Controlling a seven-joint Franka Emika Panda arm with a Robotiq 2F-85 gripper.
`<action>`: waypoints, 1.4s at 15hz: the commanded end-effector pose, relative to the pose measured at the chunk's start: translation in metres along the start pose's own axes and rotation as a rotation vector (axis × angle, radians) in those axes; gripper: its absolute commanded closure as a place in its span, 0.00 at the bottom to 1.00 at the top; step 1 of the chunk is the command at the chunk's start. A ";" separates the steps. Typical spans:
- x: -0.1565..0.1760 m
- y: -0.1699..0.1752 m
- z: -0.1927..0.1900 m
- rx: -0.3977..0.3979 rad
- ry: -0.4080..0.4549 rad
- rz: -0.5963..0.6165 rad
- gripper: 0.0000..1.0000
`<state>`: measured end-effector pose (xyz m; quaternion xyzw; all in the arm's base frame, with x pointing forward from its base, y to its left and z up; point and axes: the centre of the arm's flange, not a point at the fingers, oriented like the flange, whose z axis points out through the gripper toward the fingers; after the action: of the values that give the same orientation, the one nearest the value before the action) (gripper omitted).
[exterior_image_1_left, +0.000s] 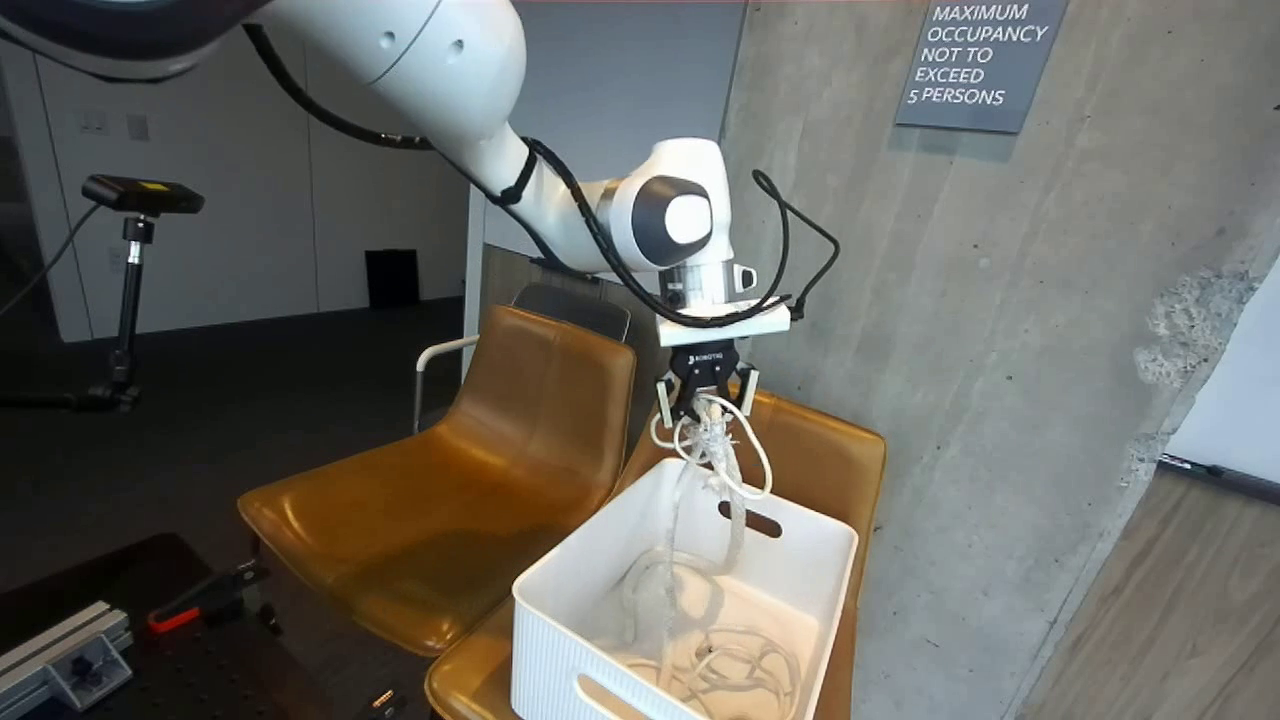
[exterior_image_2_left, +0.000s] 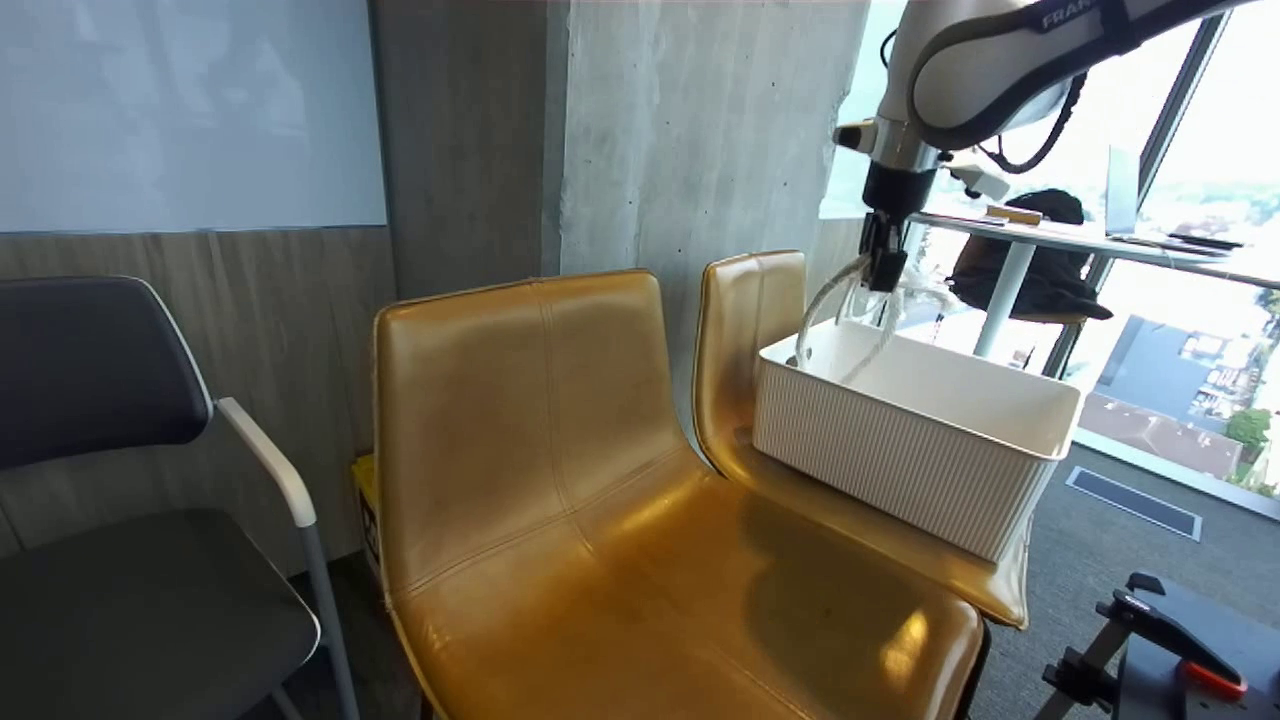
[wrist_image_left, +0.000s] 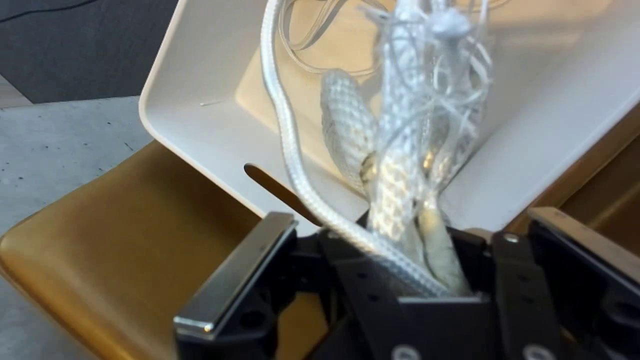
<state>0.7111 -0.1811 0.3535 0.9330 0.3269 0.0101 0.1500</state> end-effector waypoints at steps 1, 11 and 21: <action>0.022 -0.004 -0.101 -0.017 0.034 -0.013 1.00; 0.139 -0.095 -0.339 -0.095 0.243 -0.158 1.00; 0.202 -0.166 -0.386 -0.088 0.324 -0.270 1.00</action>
<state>0.6982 0.1573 0.6501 0.8614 0.4637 0.1562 0.1360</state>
